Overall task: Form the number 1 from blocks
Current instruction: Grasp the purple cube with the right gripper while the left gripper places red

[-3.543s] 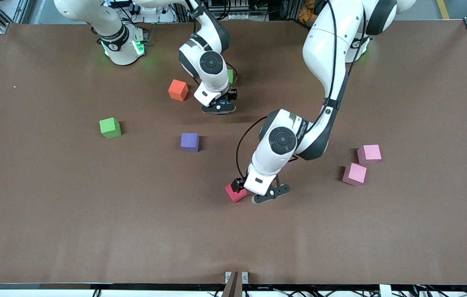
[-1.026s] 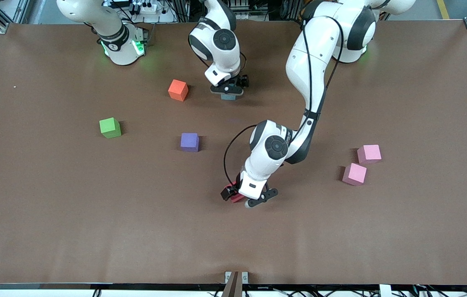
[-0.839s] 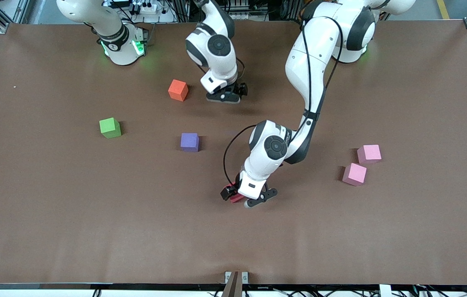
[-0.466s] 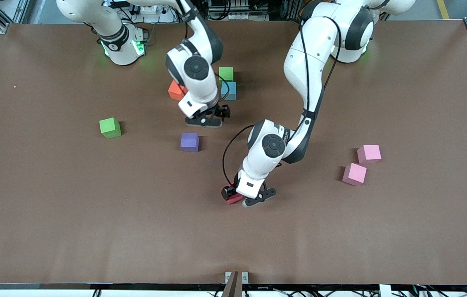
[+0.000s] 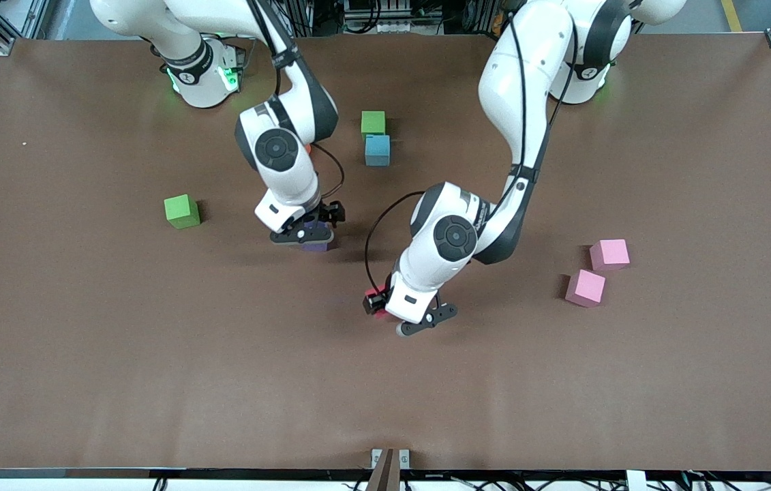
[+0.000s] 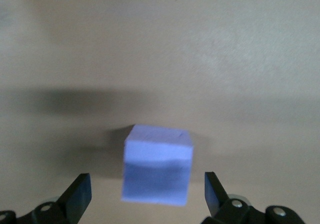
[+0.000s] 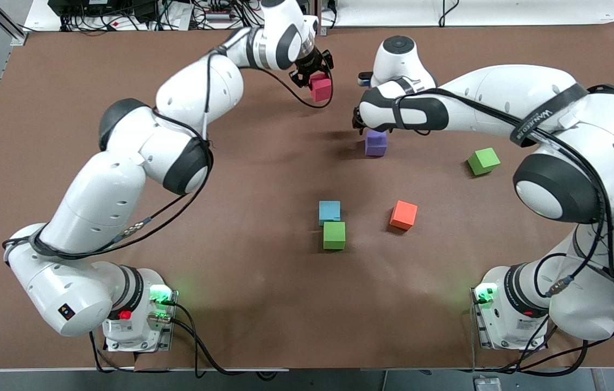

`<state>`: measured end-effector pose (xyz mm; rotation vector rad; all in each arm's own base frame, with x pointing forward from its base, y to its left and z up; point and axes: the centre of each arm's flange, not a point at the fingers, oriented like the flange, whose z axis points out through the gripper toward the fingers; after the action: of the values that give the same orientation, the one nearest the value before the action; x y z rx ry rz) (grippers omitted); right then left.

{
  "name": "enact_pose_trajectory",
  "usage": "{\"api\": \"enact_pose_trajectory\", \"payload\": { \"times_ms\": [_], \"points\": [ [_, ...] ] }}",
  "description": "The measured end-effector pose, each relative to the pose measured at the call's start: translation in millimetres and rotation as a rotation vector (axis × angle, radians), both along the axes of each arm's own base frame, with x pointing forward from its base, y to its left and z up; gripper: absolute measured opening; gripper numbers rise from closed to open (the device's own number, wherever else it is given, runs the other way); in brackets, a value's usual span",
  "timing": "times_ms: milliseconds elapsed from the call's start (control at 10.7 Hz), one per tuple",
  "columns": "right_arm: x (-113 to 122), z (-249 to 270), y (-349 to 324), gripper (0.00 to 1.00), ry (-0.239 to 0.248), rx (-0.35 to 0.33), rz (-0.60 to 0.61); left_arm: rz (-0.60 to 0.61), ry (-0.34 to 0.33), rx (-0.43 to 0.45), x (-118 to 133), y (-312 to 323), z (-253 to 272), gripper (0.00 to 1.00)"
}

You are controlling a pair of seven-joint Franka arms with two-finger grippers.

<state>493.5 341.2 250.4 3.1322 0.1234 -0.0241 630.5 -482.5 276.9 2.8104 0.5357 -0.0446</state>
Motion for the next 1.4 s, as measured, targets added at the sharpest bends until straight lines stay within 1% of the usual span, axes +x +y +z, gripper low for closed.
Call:
{"api": "enact_pose_trajectory", "payload": {
  "times_ms": [186,466,559,746,839,932,1026,1119,1212,1305,1399],
  "points": [
    [3.4,-25.4,-3.5,1.0,-0.019,-0.022,0.015,-0.073,0.049,0.067,-22.6,-12.4,-11.8,0.59],
    [1.2,-52.6,-3.9,1.0,-0.022,-0.05,0.023,-0.153,0.122,0.117,-65.0,-30.8,-46.6,0.59],
    [0.9,-54.6,-4.2,1.0,-0.02,-0.053,0.023,-0.185,0.134,0.124,-82.5,-38.1,-48.1,0.59],
    [0.7,-56.1,-4.6,0.99,-0.016,-0.051,0.016,-0.216,0.148,0.111,-108.9,-43.6,-33.7,0.59],
    [0.8,-56.0,-4.6,0.85,-0.008,-0.031,-0.011,-0.223,0.153,0.102,-119.7,-43.0,-24.6,0.59],
    [1.0,-55.8,-4.8,0.75,0.001,-0.009,-0.027,-0.227,0.144,0.086,-131.4,-42.0,-17.5,0.59],
    [3.8,-54.7,-7.8,0.63,0.002,0.003,-0.016,-0.227,0.11,0.057,-145.1,-39.2,-15.3,0.59],
    [11.4,-54.3,-19.2,0.63,0.004,0.009,0.012,-0.228,0.057,0.023,-160.3,-32.9,-19.0,0.59],
    [25.3,-54.1,-42.2,0.63,0.005,0.011,0.037,-0.232,0.015,-0.005,-178.4,-24.8,-27.7,0.59],
    [41.3,-53.4,-71.8,0.63,0.012,0.012,0.053,-0.241,0.0,-0.015,-196.1,-17.3,-38.6,0.59],
    [53.9,-51.2,-96.3,0.63,0.019,0.016,0.062,-0.249,-0.001,-0.013,-207.7,-12.9,-45.9,0.59]
  ]
}}
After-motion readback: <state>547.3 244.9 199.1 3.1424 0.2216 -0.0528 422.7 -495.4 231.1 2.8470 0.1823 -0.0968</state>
